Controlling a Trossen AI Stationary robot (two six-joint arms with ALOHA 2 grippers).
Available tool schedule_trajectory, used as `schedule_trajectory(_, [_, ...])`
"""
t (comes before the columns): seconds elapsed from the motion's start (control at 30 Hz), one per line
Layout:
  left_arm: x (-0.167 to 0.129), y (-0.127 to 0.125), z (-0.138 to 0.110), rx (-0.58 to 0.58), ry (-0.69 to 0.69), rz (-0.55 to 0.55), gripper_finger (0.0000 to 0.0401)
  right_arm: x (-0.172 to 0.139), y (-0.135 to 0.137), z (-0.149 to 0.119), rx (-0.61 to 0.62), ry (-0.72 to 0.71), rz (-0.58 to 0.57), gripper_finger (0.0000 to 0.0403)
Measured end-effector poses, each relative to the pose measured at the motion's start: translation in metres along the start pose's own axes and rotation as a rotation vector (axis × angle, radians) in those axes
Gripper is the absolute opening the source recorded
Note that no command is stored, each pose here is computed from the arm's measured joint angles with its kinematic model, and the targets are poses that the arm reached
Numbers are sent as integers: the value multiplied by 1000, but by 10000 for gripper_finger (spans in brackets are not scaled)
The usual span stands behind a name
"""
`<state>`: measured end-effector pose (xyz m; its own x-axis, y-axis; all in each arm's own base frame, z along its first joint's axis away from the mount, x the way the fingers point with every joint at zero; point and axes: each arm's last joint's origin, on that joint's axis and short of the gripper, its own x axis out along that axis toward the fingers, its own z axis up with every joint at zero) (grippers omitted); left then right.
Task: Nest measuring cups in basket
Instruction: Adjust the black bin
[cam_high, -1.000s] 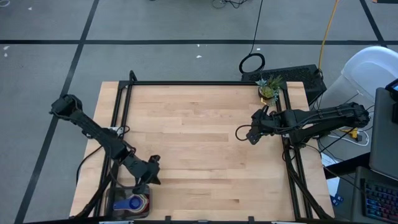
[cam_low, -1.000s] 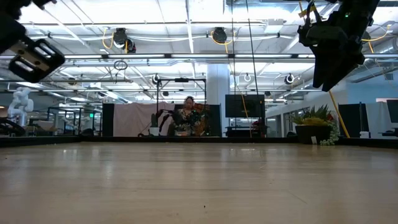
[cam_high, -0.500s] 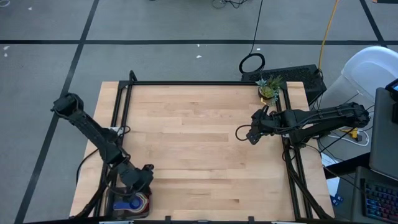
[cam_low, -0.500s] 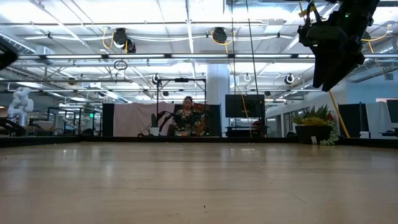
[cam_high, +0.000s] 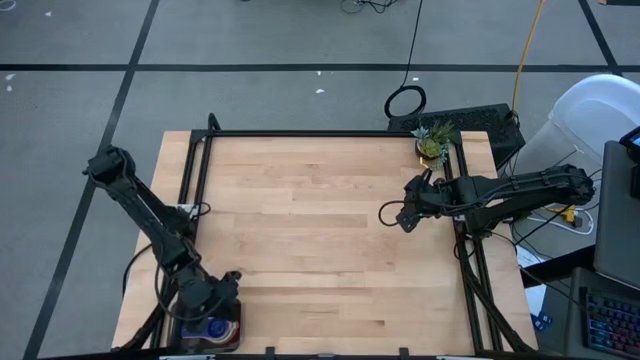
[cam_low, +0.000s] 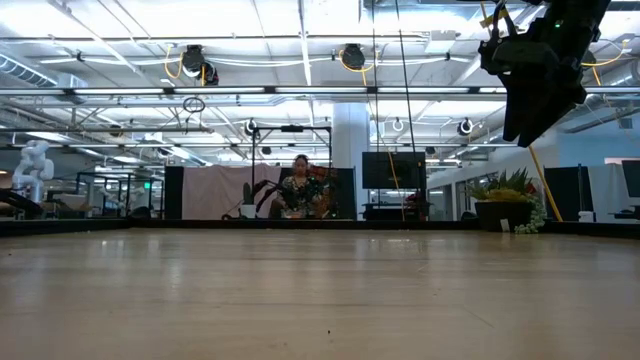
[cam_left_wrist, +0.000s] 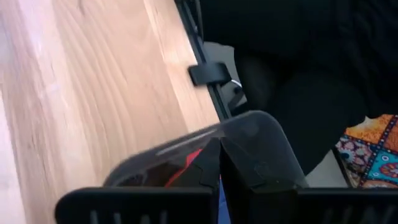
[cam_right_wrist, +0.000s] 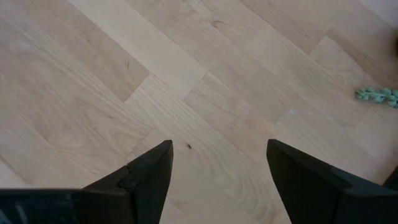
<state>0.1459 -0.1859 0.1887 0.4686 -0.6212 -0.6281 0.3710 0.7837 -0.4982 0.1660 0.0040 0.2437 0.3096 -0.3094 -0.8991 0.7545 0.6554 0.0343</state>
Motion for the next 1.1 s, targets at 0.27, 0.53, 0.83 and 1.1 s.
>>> schedule_trajectory(0.27, [-21, 13, 6, 73, -73, 176, 10, 0, 0, 0, -1, 1, 0, 254])
schedule_trajectory(0.53, [-30, 40, -7, -21, 109, 379, 10, 0, 0, 0, 1, 1, 0, 254])
schedule_trajectory(0.83, [-14, 27, -6, 5, 95, 247, 10, 0, 0, 0, 5, 4, 2, 254])
schedule_trajectory(1.1, [-13, 23, -10, -17, 121, 227, 10, 0, 0, 0, 4, 4, 2, 254])
